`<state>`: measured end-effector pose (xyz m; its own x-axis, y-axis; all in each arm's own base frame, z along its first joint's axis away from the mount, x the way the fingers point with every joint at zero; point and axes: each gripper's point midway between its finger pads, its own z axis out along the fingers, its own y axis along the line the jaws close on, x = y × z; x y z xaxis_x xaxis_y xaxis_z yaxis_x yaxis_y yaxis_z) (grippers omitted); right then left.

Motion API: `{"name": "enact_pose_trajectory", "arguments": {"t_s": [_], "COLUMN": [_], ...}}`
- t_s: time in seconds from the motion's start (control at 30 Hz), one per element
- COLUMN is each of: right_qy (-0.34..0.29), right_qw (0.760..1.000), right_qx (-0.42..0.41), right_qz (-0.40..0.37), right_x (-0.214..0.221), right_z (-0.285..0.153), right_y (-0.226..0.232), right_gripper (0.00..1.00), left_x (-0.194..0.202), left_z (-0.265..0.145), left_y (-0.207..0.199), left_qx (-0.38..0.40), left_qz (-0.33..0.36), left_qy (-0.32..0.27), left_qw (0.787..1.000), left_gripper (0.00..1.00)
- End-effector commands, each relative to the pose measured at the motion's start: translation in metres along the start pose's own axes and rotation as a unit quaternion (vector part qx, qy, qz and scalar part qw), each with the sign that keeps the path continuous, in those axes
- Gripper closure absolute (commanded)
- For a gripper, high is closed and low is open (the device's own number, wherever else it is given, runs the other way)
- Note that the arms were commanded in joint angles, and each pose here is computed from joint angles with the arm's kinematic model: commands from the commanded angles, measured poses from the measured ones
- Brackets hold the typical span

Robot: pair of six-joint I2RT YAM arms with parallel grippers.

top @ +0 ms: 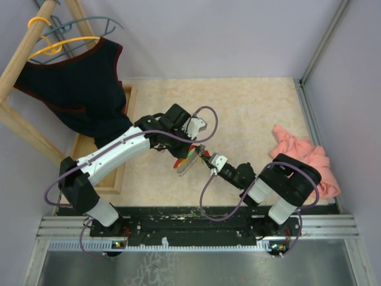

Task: Put the keys on the keyring

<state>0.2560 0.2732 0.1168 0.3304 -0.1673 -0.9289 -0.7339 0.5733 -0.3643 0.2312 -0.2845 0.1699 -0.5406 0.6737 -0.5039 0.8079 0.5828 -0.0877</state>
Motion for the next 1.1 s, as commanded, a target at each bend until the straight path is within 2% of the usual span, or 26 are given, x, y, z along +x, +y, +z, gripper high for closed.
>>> {"name": "enact_pose_trajectory", "arguments": {"t_s": [0.0,0.13,0.33,0.53,0.67,0.83,0.93,1.07], "right_qy": [-0.121,-0.127,-0.136,-0.146,-0.152,-0.16,-0.147,-0.095], "right_qw": [0.993,0.992,0.991,0.989,0.988,0.986,0.987,0.992], "right_qx": [0.008,0.003,-0.011,-0.011,-0.011,-0.028,-0.042,-0.06], "right_qz": [-0.008,-0.005,-0.004,0.001,0.01,0.038,0.05,0.053], "right_x": [-0.066,-0.07,-0.075,-0.081,-0.085,-0.092,-0.092,-0.08], "right_z": [-0.001,-0.005,-0.006,-0.009,-0.012,-0.014,-0.011,-0.003], "right_y": [-0.009,-0.007,-0.003,-0.003,-0.008,-0.014,-0.016,-0.014], "right_gripper": [1.0,1.0,1.0,1.0,1.0,1.0,1.0,1.0], "left_x": [-0.013,-0.014,-0.005,0.012,0.015,0.016,0.016,0.007], "left_z": [-0.007,-0.007,0.004,0.022,0.032,0.035,0.036,0.028], "left_y": [0.01,0.016,0.013,0.02,0.024,0.037,0.042,0.032], "left_qx": [0.029,0.061,0.111,0.138,0.141,0.115,0.114,0.143], "left_qz": [-0.039,-0.068,-0.107,-0.171,-0.202,-0.221,-0.228,-0.197], "left_qy": [-0.067,-0.103,-0.141,-0.168,-0.19,-0.225,-0.251,-0.299], "left_qw": [0.997,0.99,0.978,0.961,0.95,0.942,0.934,0.923], "left_gripper": [0.98,0.94,0.79,0.7,0.59,0.5,0.46,0.42]}}
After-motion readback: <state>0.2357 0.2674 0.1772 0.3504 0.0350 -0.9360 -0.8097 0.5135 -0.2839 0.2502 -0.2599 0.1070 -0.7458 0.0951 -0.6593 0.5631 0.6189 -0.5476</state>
